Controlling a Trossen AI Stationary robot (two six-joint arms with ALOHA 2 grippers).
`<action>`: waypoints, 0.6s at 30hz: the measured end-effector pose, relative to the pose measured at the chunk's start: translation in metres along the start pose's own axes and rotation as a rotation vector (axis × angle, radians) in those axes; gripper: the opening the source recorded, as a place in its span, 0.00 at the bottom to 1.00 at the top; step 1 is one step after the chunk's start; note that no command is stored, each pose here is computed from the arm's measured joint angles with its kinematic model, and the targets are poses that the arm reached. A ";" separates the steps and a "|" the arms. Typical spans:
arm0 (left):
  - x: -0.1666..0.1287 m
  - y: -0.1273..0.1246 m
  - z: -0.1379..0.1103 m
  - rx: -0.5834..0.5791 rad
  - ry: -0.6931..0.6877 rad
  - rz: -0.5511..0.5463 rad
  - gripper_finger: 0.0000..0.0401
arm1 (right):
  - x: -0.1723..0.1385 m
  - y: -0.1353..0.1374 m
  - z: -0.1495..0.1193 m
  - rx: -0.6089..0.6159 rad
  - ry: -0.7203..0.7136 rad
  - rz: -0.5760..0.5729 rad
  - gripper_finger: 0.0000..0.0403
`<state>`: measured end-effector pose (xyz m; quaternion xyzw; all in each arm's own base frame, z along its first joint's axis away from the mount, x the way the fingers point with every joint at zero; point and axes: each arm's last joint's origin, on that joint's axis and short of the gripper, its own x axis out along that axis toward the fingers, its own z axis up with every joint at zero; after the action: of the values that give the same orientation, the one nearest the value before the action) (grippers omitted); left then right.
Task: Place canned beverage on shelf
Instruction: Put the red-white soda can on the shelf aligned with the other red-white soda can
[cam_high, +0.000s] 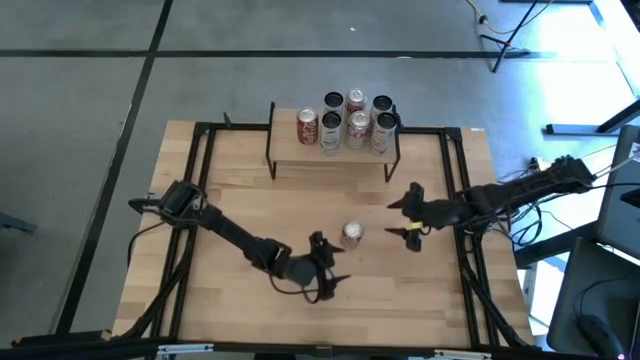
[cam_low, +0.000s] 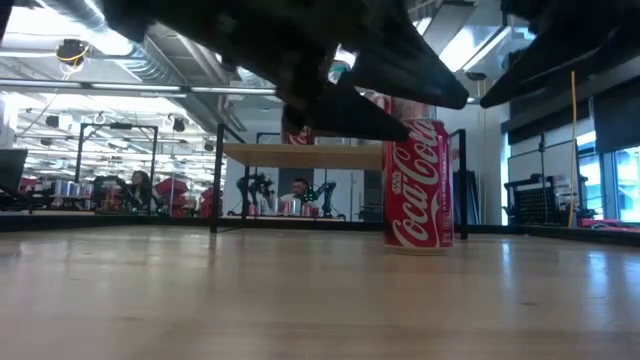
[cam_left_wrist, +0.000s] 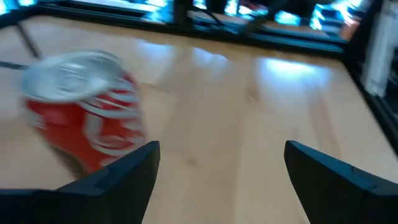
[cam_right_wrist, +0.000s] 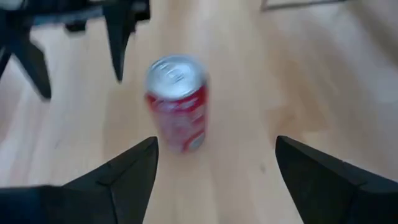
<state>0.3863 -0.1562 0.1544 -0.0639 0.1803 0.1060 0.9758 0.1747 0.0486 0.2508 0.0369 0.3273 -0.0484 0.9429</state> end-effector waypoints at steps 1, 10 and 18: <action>0.002 0.004 0.002 -0.017 -0.008 0.021 0.82 | 0.000 -0.003 -0.006 0.010 -0.038 -0.014 0.77; -0.003 0.013 0.033 -0.002 -0.120 0.192 0.82 | 0.014 -0.012 -0.038 -0.020 -0.183 -0.119 0.77; 0.011 0.036 0.055 0.012 -0.157 0.307 0.82 | 0.016 -0.014 -0.040 -0.056 -0.198 -0.166 0.77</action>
<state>0.4071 -0.1106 0.1985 -0.0215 0.1119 0.2572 0.9596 0.1609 0.0381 0.2093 -0.0213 0.2357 -0.1204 0.9641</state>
